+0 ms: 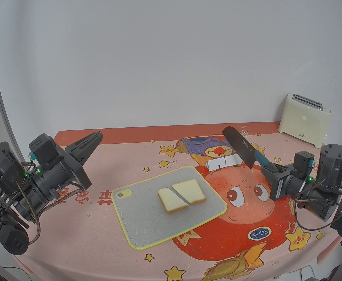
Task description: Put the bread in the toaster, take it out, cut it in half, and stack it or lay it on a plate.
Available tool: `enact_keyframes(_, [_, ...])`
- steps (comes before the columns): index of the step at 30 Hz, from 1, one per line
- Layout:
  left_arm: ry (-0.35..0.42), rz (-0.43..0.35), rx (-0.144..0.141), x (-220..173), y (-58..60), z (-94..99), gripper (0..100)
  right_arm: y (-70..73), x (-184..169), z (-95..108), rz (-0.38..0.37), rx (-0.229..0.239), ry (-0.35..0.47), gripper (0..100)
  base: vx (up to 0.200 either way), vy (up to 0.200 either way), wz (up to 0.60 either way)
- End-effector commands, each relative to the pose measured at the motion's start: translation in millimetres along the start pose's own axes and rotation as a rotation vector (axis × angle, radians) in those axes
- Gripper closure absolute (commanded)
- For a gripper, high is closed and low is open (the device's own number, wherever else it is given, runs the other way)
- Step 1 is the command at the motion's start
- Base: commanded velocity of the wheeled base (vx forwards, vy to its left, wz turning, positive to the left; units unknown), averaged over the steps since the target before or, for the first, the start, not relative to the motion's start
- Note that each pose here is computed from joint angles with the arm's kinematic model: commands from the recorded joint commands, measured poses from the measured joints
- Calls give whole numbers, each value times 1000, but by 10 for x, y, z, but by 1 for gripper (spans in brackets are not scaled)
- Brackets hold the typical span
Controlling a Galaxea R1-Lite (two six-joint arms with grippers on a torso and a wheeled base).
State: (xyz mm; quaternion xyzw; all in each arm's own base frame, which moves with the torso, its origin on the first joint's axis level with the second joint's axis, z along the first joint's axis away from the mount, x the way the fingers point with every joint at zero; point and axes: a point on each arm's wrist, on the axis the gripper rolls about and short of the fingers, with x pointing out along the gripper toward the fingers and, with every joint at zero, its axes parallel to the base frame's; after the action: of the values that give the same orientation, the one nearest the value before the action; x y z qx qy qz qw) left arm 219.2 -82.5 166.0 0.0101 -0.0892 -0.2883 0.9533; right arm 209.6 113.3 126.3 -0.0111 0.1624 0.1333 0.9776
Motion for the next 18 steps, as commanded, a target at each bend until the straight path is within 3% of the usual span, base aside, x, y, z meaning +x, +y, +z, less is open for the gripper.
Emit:
enact_keyframes(1, [-3,2,1,16,4,3,100,51,70,-100,8,-18,47,100,0,0,0])
enact_keyframes(18, [13,30,1,15,-4,-32,100,117,138,-185,28,-9,-6,100,0,0,0])
